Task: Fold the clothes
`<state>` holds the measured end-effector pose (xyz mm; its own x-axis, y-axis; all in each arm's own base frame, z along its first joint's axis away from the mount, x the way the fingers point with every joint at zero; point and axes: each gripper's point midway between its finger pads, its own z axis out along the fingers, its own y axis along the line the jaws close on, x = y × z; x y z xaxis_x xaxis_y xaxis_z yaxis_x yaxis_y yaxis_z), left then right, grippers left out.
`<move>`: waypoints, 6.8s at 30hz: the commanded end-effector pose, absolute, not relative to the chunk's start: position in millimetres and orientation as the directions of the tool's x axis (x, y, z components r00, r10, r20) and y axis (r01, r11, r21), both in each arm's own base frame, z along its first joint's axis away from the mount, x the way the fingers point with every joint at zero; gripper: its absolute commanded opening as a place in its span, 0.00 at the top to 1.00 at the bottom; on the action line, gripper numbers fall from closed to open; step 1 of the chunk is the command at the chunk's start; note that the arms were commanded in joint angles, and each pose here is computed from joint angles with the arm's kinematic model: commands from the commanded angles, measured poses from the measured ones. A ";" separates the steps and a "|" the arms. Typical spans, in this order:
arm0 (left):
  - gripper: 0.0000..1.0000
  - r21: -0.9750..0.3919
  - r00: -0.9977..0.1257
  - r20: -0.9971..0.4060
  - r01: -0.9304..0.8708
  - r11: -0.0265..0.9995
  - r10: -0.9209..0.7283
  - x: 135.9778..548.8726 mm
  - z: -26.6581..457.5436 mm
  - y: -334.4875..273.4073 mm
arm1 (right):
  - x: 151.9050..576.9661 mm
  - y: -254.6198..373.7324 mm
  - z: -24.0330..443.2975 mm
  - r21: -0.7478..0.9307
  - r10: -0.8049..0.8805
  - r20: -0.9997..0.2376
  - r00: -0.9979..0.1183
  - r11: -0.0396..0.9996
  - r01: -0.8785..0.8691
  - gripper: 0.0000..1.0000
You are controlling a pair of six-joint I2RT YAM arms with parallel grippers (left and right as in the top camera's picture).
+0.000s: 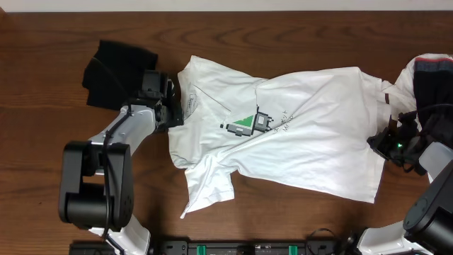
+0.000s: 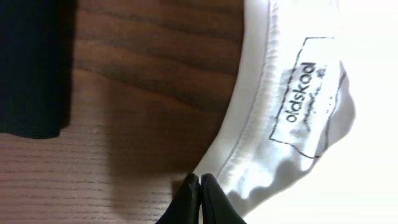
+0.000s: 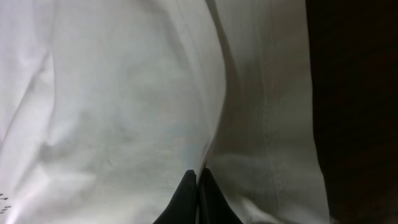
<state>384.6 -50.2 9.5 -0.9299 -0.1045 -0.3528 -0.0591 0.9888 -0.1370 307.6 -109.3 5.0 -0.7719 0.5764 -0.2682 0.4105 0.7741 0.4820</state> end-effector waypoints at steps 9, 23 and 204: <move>0.94 -0.101 -0.917 -0.385 -0.075 0.992 -0.108 387.5 17.9 -41.0 | 299.4 -118.9 -4.5 0.423 0.620 -0.234 -0.749 0.759 0.495 0.99; 0.02 -0.195 -0.909 -0.413 0.021 0.981 -0.062 396.6 19.8 -62.4 | 300.9 -119.3 -3.8 0.426 0.619 -0.240 -0.748 0.759 0.492 0.99; 0.34 -0.214 -0.851 -0.430 -0.229 0.950 -0.301 358.7 113.1 -49.1 | 293.3 -111.5 89.8 0.441 0.567 -0.302 -0.766 0.796 0.415 0.57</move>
<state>367.4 -35.1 103.1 -0.8602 -0.1855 -0.4750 -0.1652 0.9826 -0.0847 289.9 -128.7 72.8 -0.7568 0.5824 -0.2968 0.4568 0.7960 0.3971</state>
